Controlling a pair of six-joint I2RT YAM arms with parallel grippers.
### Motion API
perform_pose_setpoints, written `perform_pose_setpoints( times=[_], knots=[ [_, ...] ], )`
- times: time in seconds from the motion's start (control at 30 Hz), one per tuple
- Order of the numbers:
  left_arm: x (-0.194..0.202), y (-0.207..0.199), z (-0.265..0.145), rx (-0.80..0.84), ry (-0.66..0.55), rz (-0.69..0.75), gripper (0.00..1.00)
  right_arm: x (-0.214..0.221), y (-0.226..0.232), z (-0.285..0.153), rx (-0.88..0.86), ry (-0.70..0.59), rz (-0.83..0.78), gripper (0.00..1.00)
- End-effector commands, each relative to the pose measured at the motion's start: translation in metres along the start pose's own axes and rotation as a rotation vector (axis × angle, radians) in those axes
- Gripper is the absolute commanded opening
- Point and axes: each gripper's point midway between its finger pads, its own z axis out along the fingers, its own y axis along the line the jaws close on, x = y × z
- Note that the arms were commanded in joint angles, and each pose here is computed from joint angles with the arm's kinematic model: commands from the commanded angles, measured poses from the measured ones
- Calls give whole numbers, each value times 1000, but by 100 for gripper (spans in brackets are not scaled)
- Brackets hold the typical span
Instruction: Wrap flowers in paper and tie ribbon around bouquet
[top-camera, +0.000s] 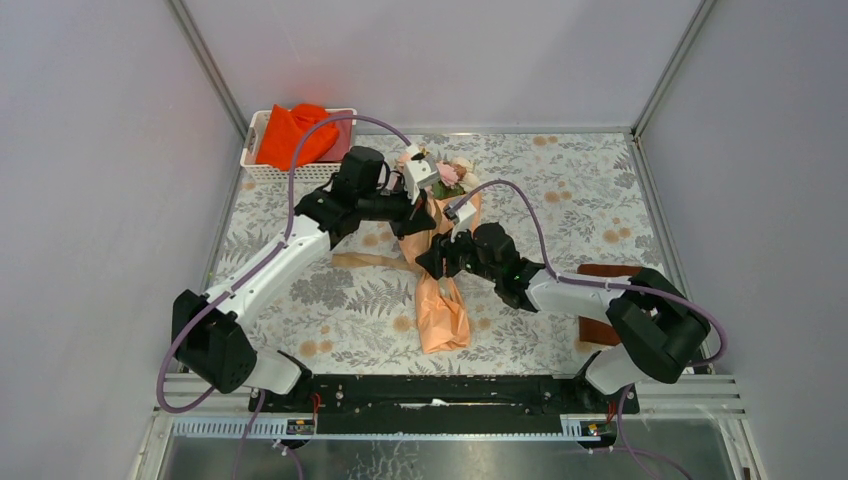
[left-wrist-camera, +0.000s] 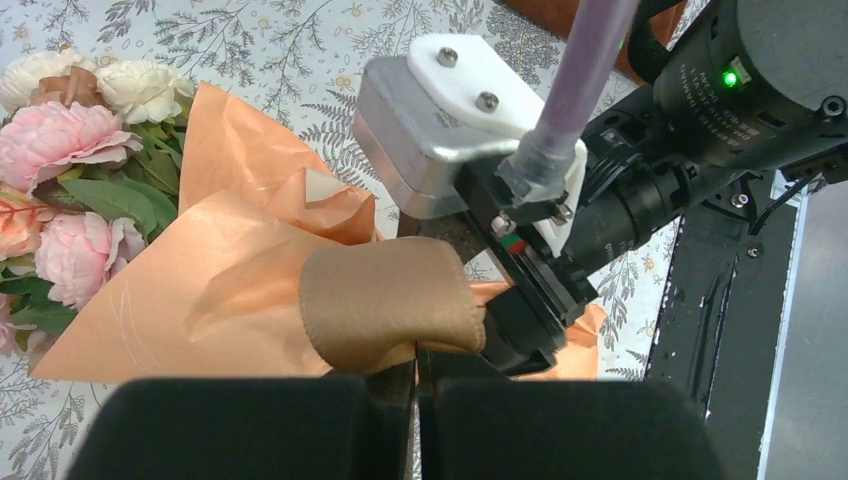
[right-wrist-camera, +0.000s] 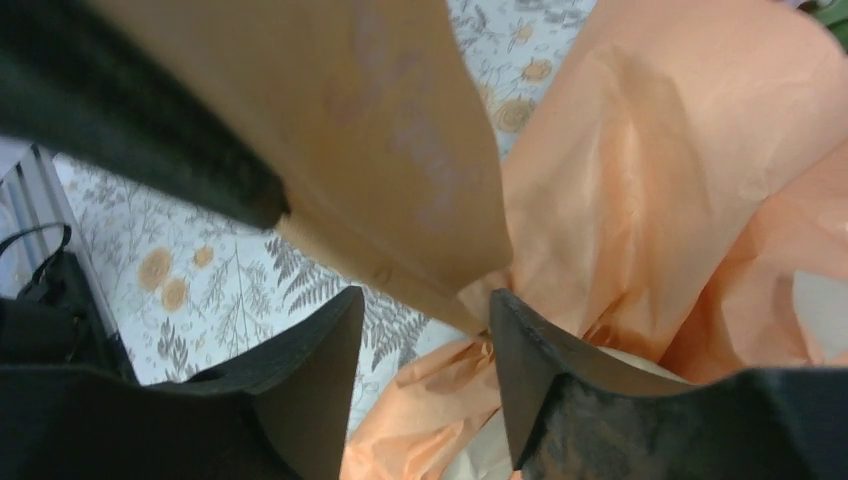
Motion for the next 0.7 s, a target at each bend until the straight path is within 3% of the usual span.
perform_pose_setpoints(
  times=[0.0, 0.13, 0.17, 0.23, 0.27, 0.37, 0.5, 0.67],
  knots=[
    [-9, 0, -2, -1, -45, 20, 0, -61, 9, 12, -1, -209, -14, 50],
    [-3, 1, -2, -6, -23, 18, 0, -56, 6, 14, 6, -212, 8, 9],
    [0, 2, -3, -14, -7, 24, 11, -55, 5, 13, 9, -210, 13, 1],
    [15, 13, -12, -52, 65, 45, 90, -53, 4, 13, 15, -200, 24, 0],
    [27, 22, -19, -80, 115, 74, 97, -51, 5, 13, 12, -192, 28, 0],
    [84, 59, -51, -134, 281, 226, 99, -47, 10, 13, -15, -172, 43, 0],
    [174, 101, -85, -186, 523, 297, 98, -46, 12, 16, -30, -160, 55, 0],
    [231, 139, -95, -214, 645, 292, 99, -46, 16, 19, -47, -150, 61, 0]
  ],
)
